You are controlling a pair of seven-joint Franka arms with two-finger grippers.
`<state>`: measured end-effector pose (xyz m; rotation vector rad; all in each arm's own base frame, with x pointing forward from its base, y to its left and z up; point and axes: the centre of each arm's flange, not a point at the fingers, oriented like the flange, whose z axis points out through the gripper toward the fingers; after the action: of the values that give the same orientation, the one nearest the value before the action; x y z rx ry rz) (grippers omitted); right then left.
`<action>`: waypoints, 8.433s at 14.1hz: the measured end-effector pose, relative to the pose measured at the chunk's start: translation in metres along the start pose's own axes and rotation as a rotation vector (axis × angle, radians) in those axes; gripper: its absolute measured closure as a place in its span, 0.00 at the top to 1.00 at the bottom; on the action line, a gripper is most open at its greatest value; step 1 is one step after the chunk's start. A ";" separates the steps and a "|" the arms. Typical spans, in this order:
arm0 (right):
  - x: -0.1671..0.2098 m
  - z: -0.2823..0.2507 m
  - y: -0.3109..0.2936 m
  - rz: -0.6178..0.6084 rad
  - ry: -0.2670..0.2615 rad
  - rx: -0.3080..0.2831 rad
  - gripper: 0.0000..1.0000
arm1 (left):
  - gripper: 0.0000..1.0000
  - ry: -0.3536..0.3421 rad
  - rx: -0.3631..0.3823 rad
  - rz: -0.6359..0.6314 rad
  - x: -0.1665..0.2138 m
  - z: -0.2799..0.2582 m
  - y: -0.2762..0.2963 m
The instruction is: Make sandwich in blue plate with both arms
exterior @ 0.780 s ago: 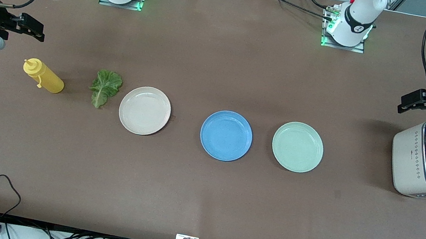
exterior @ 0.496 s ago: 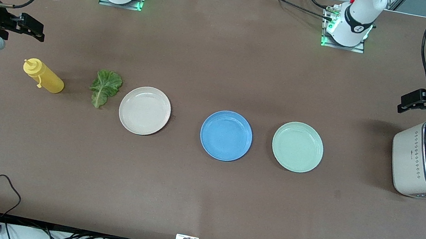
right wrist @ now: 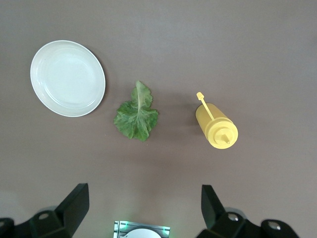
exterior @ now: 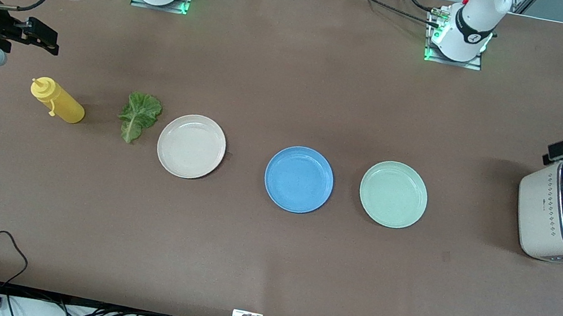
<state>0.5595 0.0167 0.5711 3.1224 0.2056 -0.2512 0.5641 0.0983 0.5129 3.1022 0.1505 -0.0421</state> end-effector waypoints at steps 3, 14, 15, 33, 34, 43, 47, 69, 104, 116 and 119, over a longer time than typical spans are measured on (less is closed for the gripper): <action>0.000 0.000 0.000 0.000 0.000 0.000 1.00 | 1.00 0.001 0.001 0.064 0.016 0.045 -0.076; 0.000 0.000 0.000 0.000 -0.001 0.000 1.00 | 0.96 -0.070 0.045 0.135 0.021 0.107 -0.140; 0.000 0.000 0.000 0.000 -0.001 0.000 1.00 | 0.92 -0.078 0.042 0.133 0.021 0.112 -0.142; 0.006 0.013 0.000 -0.002 -0.029 0.004 1.00 | 0.09 -0.101 0.031 0.149 0.027 0.128 -0.168; 0.007 0.015 0.000 -0.004 -0.035 0.005 1.00 | 0.09 -0.112 0.025 0.156 0.029 0.110 -0.167; 0.052 0.126 -0.053 -0.076 -0.108 0.002 1.00 | 0.08 -0.225 -0.238 0.297 0.032 -0.023 0.018; 0.040 0.221 -0.064 -0.074 0.003 -0.006 1.00 | 0.08 -0.258 -0.298 0.258 0.049 0.050 0.159; 0.029 0.382 -0.040 0.013 0.119 0.015 0.50 | 0.08 -0.247 -0.666 -0.014 0.010 0.264 0.444; 0.091 0.229 -0.335 0.809 -0.114 0.221 0.04 | 1.00 -0.039 -0.144 0.106 0.068 0.117 0.191; 0.138 0.306 -0.446 1.292 -0.100 0.501 0.04 | 1.00 0.005 0.011 0.043 0.034 -0.062 0.097; 0.145 0.318 -0.452 1.315 -0.112 0.504 0.04 | 1.00 -0.011 0.013 0.041 0.018 -0.053 0.099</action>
<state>0.5915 0.4792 0.2381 2.8167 -2.0258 -0.4493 0.5933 0.0034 0.5689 3.1160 0.0869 -0.0599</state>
